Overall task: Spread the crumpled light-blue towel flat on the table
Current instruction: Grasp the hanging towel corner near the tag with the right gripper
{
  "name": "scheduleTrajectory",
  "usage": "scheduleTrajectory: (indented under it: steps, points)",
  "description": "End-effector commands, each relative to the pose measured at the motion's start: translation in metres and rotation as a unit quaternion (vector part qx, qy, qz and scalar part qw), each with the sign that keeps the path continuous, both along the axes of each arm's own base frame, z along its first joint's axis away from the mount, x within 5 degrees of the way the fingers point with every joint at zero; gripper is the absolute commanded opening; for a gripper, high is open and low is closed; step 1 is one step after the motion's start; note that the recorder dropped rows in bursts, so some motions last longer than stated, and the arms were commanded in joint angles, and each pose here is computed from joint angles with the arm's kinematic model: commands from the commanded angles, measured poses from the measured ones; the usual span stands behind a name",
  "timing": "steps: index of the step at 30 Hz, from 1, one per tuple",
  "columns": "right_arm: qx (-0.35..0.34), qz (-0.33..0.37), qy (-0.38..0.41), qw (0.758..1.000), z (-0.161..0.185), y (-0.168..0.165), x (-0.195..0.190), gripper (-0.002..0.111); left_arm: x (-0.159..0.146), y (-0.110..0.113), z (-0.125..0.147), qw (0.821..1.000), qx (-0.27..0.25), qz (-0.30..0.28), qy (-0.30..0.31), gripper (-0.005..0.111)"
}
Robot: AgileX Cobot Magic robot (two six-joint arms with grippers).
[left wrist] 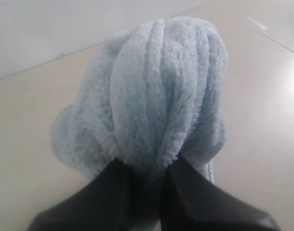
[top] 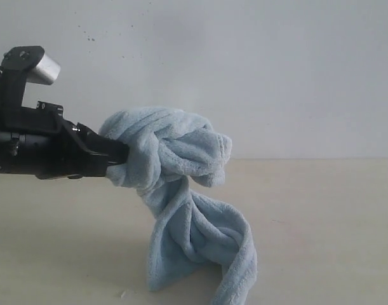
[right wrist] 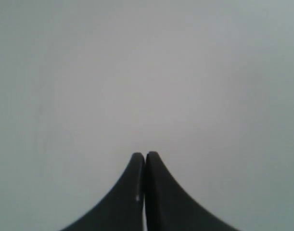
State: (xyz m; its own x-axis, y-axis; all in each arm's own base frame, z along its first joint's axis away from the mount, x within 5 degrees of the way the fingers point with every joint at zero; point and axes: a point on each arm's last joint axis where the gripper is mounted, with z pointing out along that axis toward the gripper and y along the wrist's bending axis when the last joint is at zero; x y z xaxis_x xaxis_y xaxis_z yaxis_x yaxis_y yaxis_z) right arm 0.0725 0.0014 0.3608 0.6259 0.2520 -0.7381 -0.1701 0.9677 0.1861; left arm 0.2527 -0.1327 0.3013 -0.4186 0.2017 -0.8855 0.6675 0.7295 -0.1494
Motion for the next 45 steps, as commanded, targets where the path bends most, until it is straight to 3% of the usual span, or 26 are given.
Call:
scheduleTrajectory:
  steps: [1, 4, 8, 10, 11, 13, 15, 16, 17, 20, 22, 24, 28, 29, 39, 45]
  points:
    - [-0.139, 0.004, 0.185, 0.973, -0.029, 0.026, 0.094, 0.000, -0.002, -0.001, 0.002, 1.000, -0.013, -0.001, 0.004, 0.004]
    - [-0.142, 0.012, 0.280, 0.949, -0.060, 0.034, 0.156, 0.000, -0.002, -0.002, 0.000, 1.000, 0.000, -0.011, 0.002, 0.004]
    - [-0.089, 0.008, 0.406, 0.909, -0.107, 0.036, 0.208, 0.000, -0.003, -0.001, -0.002, 0.999, 0.026, -0.025, -0.006, 0.004]
    - [-0.097, 0.020, 0.503, 0.859, -0.134, 0.038, 0.214, 0.000, -0.003, -0.001, -0.002, 0.999, 0.032, -0.027, -0.008, 0.004]
    - [-0.167, 0.045, 0.599, 0.782, -0.152, 0.044, 0.214, 0.000, -0.003, -0.001, -0.002, 0.999, 0.032, -0.027, -0.008, 0.004]
    - [-0.173, 0.077, 0.680, 0.709, -0.160, 0.050, 0.224, 0.000, -0.002, 0.000, -0.002, 0.999, 0.029, -0.017, -0.011, 0.004]
    - [-0.192, 0.121, 0.715, 0.661, -0.145, 0.073, 0.232, 0.000, -0.001, 0.001, -0.001, 1.000, 0.027, -0.011, -0.012, 0.004]
    - [-0.198, 0.144, 0.720, 0.650, -0.139, 0.087, 0.231, 0.000, -0.001, 0.001, -0.001, 1.000, 0.022, -0.009, -0.010, 0.004]
    - [-0.249, 0.188, 0.715, 0.626, -0.131, 0.118, 0.222, 0.000, -0.001, 0.000, 0.000, 1.000, 0.010, -0.004, -0.006, 0.004]
    - [-0.369, 0.246, 0.672, 0.593, -0.130, 0.177, 0.194, 0.000, -0.002, 0.000, -0.001, 1.000, 0.008, -0.007, -0.001, 0.004]
    - [-0.381, 0.238, 0.688, 0.570, -0.138, 0.185, 0.188, 0.004, -0.004, 0.000, -0.006, 1.000, 0.011, -0.009, 0.007, 0.004]
    - [-0.350, 0.218, 0.715, 0.565, -0.144, 0.182, 0.190, 0.016, -0.006, 0.001, -0.013, 1.000, 0.014, -0.009, 0.016, 0.004]
    - [-0.337, 0.203, 0.748, 0.535, -0.166, 0.183, 0.194, 0.053, -0.006, 0.002, -0.014, 1.000, 0.016, -0.005, 0.017, 0.004]
    - [-0.337, 0.203, 0.750, 0.533, -0.171, 0.184, 0.196, 0.056, -0.006, 0.002, -0.014, 1.000, 0.016, -0.004, 0.016, 0.004]
    - [-0.243, 0.217, 0.731, 0.600, -0.189, 0.201, 0.215, 0.056, -0.005, 0.002, -0.014, 1.000, 0.017, 0.000, 0.014, 0.004]
    - [-0.237, 0.216, 0.705, 0.633, -0.196, 0.206, 0.225, 0.056, 0.000, 0.007, -0.013, 0.999, 0.024, 0.032, -0.002, 0.004]
